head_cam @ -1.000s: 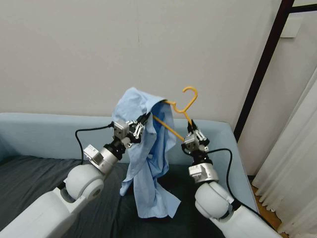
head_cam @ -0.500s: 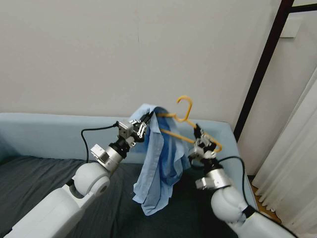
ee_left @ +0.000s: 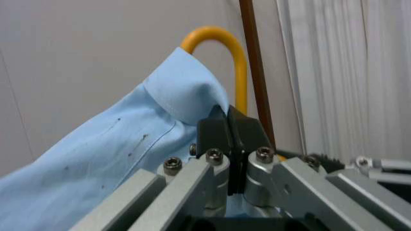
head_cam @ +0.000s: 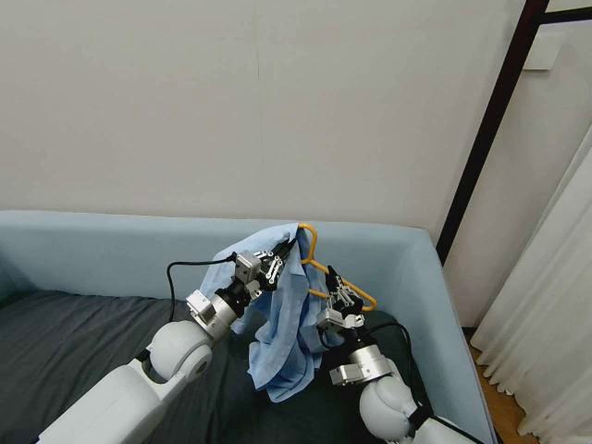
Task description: Pick up the clothes from the sofa and hang them on the clothes hanger.
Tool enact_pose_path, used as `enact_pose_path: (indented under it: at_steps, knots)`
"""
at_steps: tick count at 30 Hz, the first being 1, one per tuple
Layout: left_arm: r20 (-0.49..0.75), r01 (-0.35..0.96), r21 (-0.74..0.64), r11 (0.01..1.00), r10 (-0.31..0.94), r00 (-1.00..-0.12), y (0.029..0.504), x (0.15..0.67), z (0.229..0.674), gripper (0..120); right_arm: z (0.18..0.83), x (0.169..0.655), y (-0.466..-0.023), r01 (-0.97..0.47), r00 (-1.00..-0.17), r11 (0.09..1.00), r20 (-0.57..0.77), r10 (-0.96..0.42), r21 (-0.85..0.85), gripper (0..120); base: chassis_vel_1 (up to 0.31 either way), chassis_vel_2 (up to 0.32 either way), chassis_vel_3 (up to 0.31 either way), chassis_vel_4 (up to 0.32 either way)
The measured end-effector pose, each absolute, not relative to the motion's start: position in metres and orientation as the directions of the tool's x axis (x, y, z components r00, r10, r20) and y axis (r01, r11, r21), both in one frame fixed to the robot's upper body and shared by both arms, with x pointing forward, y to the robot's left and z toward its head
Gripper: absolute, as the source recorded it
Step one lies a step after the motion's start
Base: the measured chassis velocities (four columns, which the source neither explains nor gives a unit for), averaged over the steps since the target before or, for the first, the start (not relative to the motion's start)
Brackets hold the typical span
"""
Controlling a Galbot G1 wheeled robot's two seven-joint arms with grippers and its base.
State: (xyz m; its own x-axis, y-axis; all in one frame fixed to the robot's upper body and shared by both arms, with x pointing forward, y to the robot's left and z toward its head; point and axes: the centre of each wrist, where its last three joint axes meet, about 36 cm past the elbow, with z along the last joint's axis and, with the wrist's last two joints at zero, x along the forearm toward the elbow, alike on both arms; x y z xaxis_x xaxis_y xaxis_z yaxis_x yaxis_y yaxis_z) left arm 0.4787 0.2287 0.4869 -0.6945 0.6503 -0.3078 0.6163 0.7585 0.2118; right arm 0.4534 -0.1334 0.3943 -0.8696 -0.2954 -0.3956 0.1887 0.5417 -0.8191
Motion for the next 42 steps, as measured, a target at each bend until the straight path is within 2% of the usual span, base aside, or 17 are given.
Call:
enact_pose_path:
  at_steps: [19, 23, 25, 28, 29, 33, 34, 37, 38, 42]
  knots:
    - [-0.326, 0.594, 0.228, 0.771, 0.635, -0.7, 0.234, 0.479, 0.477, 0, 0.414, 0.451, -0.144, 0.21, -0.887, 0.591, -0.406, -0.221, -0.779, 5, 0.0, 0.0, 0.0, 0.0]
    - [-0.318, 0.584, 0.239, 0.776, 0.631, -0.707, 0.234, 0.467, 0.47, 17, 0.416, 0.452, -0.146, 0.214, -0.889, 0.603, -0.409, -0.205, -0.768, 5, 0.0, 0.0, 0.0, 0.0]
    - [-0.311, 0.573, 0.248, 0.781, 0.624, -0.717, 0.238, 0.463, 0.468, 20, 0.417, 0.453, -0.146, 0.217, -0.889, 0.605, -0.411, -0.202, -0.766, 5, 0.0, 0.0, 0.0, 0.0]
    - [-0.275, 0.524, 0.285, 0.803, 0.592, -0.758, 0.257, 0.448, 0.46, 35, 0.42, 0.457, -0.148, 0.227, -0.886, 0.608, -0.42, -0.194, -0.761, 5, 0.0, 0.0, 0.0, 0.0]
    - [-0.275, 0.524, 0.285, 0.803, 0.592, -0.758, 0.257, 0.448, 0.46, 35, 0.42, 0.457, -0.148, 0.227, -0.886, 0.608, -0.42, -0.194, -0.761, 5, 0.0, 0.0, 0.0, 0.0]
    - [-0.261, 0.465, 0.321, 0.825, 0.549, -0.794, 0.288, 0.427, 0.468, 53, 0.419, 0.461, -0.147, 0.229, -0.879, 0.616, -0.432, -0.201, -0.754, 5, 0.0, 0.0, 0.0, 0.0]
    - [-0.261, 0.465, 0.321, 0.825, 0.549, -0.794, 0.288, 0.427, 0.468, 53, 0.419, 0.461, -0.147, 0.229, -0.879, 0.616, -0.432, -0.201, -0.754, 5, 0.0, 0.0, 0.0, 0.0]
    - [-0.25, 0.49, 0.357, 0.796, 0.586, -0.771, 0.321, 0.426, 0.503, 69, 0.414, 0.466, -0.146, 0.231, -0.87, 0.614, -0.442, -0.216, -0.755, 5, 0.0, 0.0, 0.0, 0.0]
    - [-0.25, 0.49, 0.357, 0.796, 0.586, -0.771, 0.321, 0.426, 0.503, 69, 0.414, 0.466, -0.146, 0.231, -0.87, 0.614, -0.442, -0.216, -0.755, 5, 0.0, 0.0, 0.0, 0.0]
    - [-0.202, 0.607, 0.418, 0.676, 0.72, -0.663, 0.358, 0.463, 0.552, 86, 0.401, 0.465, -0.145, 0.226, -0.857, 0.597, -0.449, -0.255, -0.77, 5, 0.0, 0.0, 0.0, 0.0]
